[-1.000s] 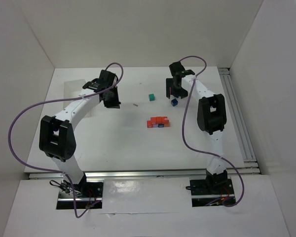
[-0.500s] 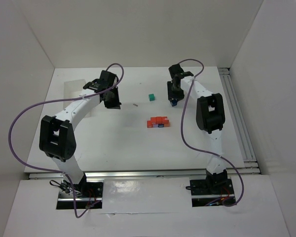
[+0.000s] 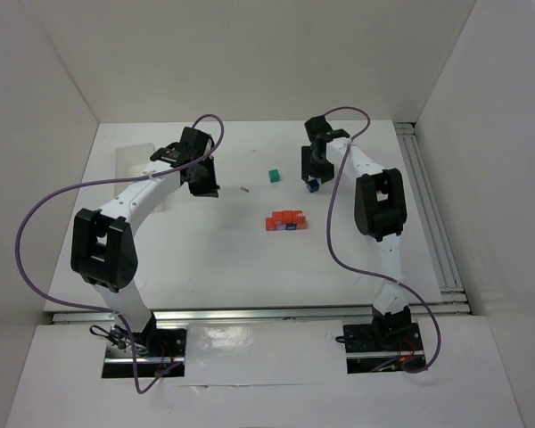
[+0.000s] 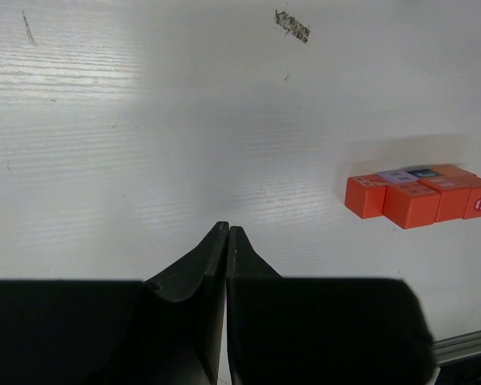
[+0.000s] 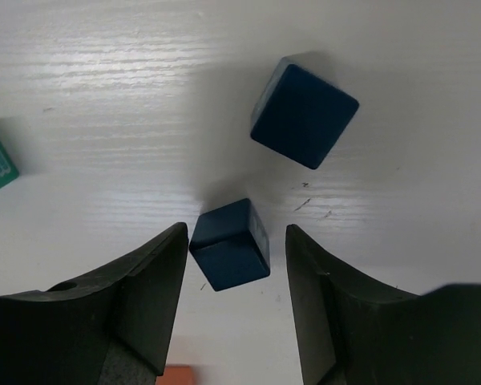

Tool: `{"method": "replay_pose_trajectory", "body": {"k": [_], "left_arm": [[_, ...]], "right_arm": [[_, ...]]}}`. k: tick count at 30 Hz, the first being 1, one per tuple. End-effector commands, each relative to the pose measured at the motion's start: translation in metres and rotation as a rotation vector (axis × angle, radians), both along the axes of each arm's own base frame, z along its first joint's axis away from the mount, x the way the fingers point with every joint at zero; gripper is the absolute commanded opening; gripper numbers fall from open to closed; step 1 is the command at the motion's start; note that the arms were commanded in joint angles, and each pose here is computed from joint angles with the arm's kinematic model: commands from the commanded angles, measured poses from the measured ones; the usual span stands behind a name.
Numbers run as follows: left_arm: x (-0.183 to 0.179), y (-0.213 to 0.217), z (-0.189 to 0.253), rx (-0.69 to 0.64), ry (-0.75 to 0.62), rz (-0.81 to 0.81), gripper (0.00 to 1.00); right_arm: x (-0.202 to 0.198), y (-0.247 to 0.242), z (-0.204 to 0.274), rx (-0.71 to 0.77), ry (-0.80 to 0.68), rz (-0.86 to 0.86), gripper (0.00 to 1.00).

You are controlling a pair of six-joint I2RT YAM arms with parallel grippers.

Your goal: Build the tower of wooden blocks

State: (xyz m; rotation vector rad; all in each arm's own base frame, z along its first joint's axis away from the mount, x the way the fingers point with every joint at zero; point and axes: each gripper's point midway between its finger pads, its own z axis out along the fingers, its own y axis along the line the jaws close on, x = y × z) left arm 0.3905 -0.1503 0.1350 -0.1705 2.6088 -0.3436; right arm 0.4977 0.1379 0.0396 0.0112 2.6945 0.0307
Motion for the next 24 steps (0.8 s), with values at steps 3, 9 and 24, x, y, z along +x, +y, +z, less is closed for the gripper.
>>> {"method": "replay_pose_trajectory", "body": {"k": [3,9,24], "left_arm": [[-0.001,-0.001,0.007,-0.008,-0.02,-0.014,0.16],[-0.001,-0.001,0.007,-0.008,-0.02,-0.014,0.16],[0.0,0.0,0.0,0.002,-0.004,-0.022,0.16]], "right_arm": [[0.028,-0.016,0.035,-0.02,-0.142,-0.186,0.59],[0.044,-0.028,0.013,-0.045,-0.102,-0.284,0.69],[0.071,-0.039,0.015,-0.022,-0.154,-0.347,0.51]]}}
